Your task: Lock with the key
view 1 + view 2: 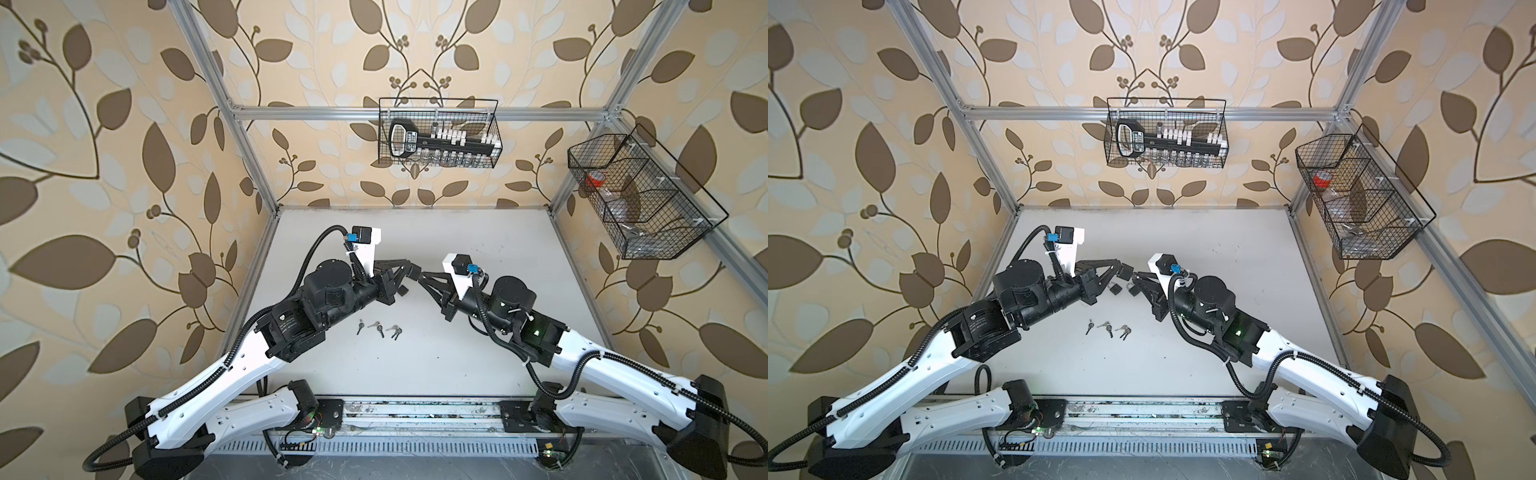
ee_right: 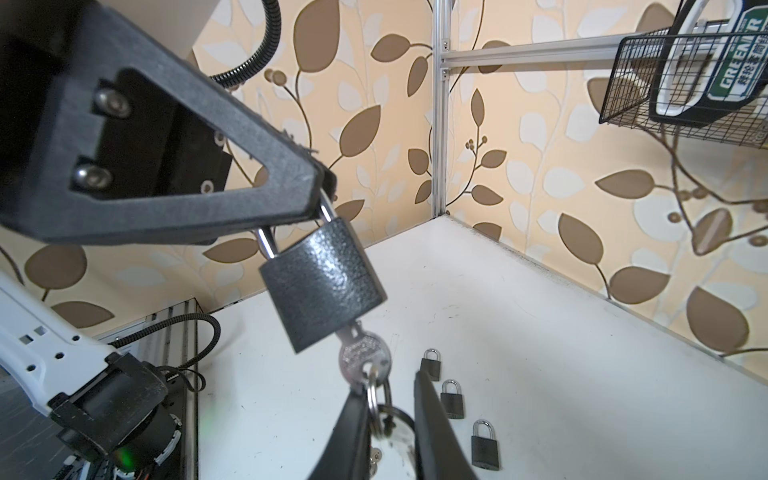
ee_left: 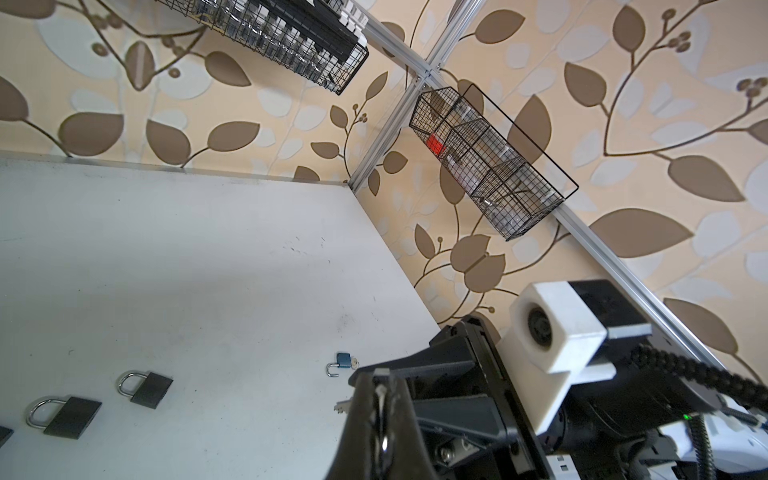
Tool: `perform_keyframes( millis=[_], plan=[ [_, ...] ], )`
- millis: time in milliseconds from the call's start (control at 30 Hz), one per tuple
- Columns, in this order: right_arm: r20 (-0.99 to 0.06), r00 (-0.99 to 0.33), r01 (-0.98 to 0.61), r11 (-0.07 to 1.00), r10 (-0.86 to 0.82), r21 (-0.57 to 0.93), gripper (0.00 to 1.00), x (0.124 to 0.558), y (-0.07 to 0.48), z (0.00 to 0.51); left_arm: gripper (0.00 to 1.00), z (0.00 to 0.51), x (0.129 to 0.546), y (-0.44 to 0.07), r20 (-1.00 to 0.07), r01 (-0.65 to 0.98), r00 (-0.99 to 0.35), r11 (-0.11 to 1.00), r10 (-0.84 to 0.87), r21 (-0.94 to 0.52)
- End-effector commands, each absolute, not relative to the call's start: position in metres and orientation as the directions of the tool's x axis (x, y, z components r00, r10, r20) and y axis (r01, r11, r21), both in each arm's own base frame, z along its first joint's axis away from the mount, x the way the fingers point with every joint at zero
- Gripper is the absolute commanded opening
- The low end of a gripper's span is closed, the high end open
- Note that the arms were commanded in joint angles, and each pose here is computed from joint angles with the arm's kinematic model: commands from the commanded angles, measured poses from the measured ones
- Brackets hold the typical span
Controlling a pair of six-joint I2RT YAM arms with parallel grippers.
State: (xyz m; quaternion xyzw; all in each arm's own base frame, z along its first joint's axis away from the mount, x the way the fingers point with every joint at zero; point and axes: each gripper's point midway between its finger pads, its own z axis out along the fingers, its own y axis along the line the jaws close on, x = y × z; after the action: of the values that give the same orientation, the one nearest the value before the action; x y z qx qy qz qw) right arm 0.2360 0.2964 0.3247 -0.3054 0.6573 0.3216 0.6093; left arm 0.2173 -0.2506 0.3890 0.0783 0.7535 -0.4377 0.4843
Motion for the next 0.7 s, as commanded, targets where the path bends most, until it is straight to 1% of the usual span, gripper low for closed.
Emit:
perform_keyframes(
  millis=[0,133,333,467,667],
  plan=[
    [-0.998,-0.057,-0.794,0.606,0.008,0.050,0.15,0.236,0.297,0.337,0.00,0.422,0.216,-0.242,-0.800,0.564,-0.467,0.570,-0.377,-0.598],
    [-0.998,-0.064,-0.792,0.608,0.008,0.055,0.08,0.235,0.296,0.336,0.00,0.422,0.215,-0.242,-0.799,0.565,-0.468,0.567,-0.378,-0.599],
    [-0.994,-0.108,-0.739,0.669,0.001,0.081,0.00,0.244,0.285,0.323,0.00,0.424,0.214,-0.241,-0.795,0.568,-0.466,0.559,-0.387,-0.605],
    [-0.990,-0.142,-0.688,0.718,0.015,0.110,0.00,0.250,0.273,0.311,0.00,0.427,0.211,-0.239,-0.795,0.575,-0.463,0.550,-0.391,-0.606],
    [-0.983,-0.185,-0.663,0.739,-0.006,0.120,0.00,0.250,0.267,0.293,0.00,0.426,0.210,-0.236,-0.797,0.573,-0.460,0.555,-0.392,-0.603]
  ],
)
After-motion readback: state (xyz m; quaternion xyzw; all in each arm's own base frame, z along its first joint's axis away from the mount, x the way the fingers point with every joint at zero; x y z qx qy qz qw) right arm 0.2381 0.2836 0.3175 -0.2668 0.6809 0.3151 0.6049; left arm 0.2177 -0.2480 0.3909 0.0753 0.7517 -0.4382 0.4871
